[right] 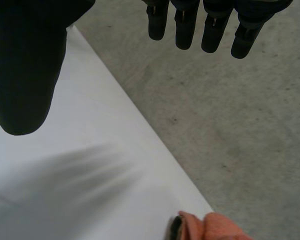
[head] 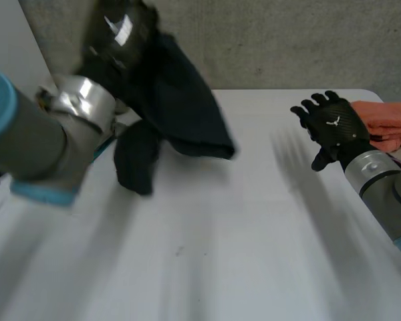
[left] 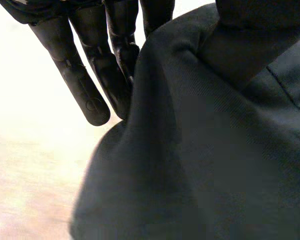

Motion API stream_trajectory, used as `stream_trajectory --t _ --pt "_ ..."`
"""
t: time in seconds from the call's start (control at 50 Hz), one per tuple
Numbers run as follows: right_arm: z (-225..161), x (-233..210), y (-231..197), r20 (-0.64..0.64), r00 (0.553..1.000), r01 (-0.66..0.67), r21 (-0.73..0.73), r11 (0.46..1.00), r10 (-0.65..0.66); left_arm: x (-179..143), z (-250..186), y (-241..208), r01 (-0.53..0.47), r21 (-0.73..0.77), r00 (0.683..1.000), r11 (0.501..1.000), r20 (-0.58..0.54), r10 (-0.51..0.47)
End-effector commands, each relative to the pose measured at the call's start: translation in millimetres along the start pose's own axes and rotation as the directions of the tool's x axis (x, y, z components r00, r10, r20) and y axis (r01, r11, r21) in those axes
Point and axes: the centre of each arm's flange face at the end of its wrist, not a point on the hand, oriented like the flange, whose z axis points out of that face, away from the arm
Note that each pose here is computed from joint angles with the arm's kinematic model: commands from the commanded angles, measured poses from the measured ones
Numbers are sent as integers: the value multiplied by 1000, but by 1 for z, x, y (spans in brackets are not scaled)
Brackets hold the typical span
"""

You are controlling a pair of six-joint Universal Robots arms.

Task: Fold the laundry.

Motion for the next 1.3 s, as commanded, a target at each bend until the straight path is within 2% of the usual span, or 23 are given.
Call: stream_trajectory --t 0.02,0.04,0.1,0.18,0.22,0.3,0.44,0.52,0.66,0.74,0.9,0.98,1.04,1.18,1.3 --pt "-1 18 -1 -75 997 -2 -35 999 -1 98 -80 44 44 -299 961 953 -249 -123" --pt "-1 20 0 -76 997 -4 -40 999 0 114 -96 50 35 -361 947 932 -286 -146" --pt "-1 22 1 -71 997 -9 -59 998 4 128 -112 50 11 -414 932 910 -325 -159" --pt "-4 18 1 -45 999 -14 -83 996 10 123 -111 40 9 -434 941 901 -302 -155" --pt "-5 17 1 -37 999 -18 -97 995 15 104 -99 22 23 -390 960 921 -247 -129" --pt "-8 16 2 -20 1000 -25 -127 992 23 60 -77 13 32 -344 989 939 -126 -80" --pt "-14 6 -2 27 999 -39 -163 986 44 4 -57 33 30 -365 999 930 25 -22" --pt "-17 -4 -14 68 996 -39 -159 987 51 -12 -55 53 30 -407 998 913 62 -6" --pt "-15 -40 -51 198 980 -14 -81 997 30 -9 -54 104 40 -516 998 856 61 -10" --pt "2 -66 -56 256 967 9 -31 999 -1 -13 -57 114 54 -537 997 842 74 -16" --pt "65 -100 -35 293 943 147 66 987 -160 -15 -69 96 65 -527 996 847 85 -24" --pt "92 -136 -21 301 898 276 178 945 -319 -12 -84 88 80 -538 996 839 82 -42" --pt "107 -148 -5 290 880 326 210 922 -377 -9 -94 83 83 -545 996 834 77 -48" --pt "116 -162 15 300 870 338 213 917 -390 -6 -109 88 88 -581 996 809 74 -54" --pt "111 -136 -18 247 901 312 201 929 -356 -4 -109 88 87 -576 996 813 72 -55"
